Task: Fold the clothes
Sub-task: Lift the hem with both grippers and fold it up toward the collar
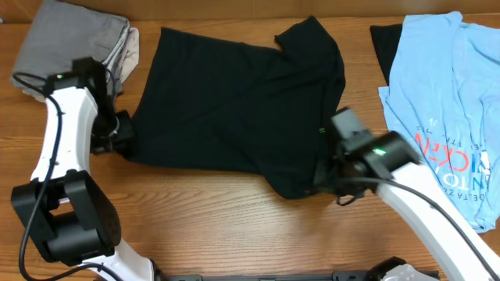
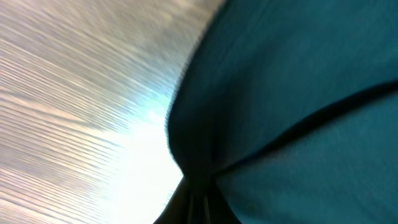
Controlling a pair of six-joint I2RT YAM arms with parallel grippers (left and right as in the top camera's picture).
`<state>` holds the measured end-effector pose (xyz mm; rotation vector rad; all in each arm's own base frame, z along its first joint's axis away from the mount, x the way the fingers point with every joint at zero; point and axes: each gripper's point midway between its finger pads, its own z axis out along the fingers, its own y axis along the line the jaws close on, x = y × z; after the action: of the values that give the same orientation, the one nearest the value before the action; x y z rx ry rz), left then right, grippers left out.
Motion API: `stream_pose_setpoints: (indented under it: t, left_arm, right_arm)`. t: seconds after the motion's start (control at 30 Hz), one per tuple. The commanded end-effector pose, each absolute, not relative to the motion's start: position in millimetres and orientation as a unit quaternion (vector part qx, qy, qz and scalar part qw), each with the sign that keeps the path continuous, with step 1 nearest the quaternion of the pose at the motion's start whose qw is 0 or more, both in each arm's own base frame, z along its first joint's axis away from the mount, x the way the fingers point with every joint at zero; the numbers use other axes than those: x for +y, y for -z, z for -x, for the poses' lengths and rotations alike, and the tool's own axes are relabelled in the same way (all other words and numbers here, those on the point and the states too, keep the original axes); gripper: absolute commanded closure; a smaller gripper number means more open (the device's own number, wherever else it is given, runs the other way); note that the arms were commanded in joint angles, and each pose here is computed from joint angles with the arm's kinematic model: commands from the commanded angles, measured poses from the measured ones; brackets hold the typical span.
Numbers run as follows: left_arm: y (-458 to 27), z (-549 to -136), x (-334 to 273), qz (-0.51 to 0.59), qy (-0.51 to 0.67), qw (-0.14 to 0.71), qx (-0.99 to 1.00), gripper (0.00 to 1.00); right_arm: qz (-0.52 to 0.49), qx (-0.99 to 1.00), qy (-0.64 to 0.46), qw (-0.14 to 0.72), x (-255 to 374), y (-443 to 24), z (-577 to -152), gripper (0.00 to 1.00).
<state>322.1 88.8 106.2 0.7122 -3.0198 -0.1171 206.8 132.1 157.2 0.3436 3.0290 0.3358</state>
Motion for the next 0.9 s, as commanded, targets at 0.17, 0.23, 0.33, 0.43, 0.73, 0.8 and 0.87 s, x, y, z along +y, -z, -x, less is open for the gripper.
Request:
stream_pose_setpoints:
  t: [0.17,0.23,0.33,0.43,0.73,0.8,0.87]
  left_arm:
    - [-137.5,-325.0,102.2,-0.213,0.074,0.004,-0.974,0.96]
    - [-137.5,-326.2,100.3,-0.210,0.074,0.002,-0.975,0.96]
    - [-137.3,-333.7,96.4,-0.203,0.074,-0.010,-0.976,0.96]
    - [-137.3,-346.7,90.9,-0.194,0.074,-0.034,-0.978,0.96]
    - [-138.0,-403.1,81.0,-0.181,0.069,-0.139,-0.971,0.96]
    - [-137.0,-413.8,82.5,-0.185,0.067,-0.158,-0.968,0.96]
    - [-132.6,-426.0,84.2,-0.185,0.067,-0.174,-0.965,0.96]
  right_arm:
    - [-0.100,0.981,-0.131,0.102,119.4,-214.2,-205.3,0.96]
    - [-0.087,0.981,-0.132,0.115,122.0,-214.4,-213.3,0.96]
    - [-0.067,0.979,-0.124,0.146,126.0,-211.9,-236.8,0.96]
    - [-0.069,0.978,-0.101,0.169,126.3,-203.1,-262.1,0.96]
    - [-0.073,0.972,-0.061,0.213,133.6,-163.7,-337.8,0.96]
    - [-0.073,0.969,-0.064,0.226,133.2,-159.0,-353.8,0.96]
    - [-0.072,0.965,-0.065,0.243,130.5,-155.8,-370.6,0.96]
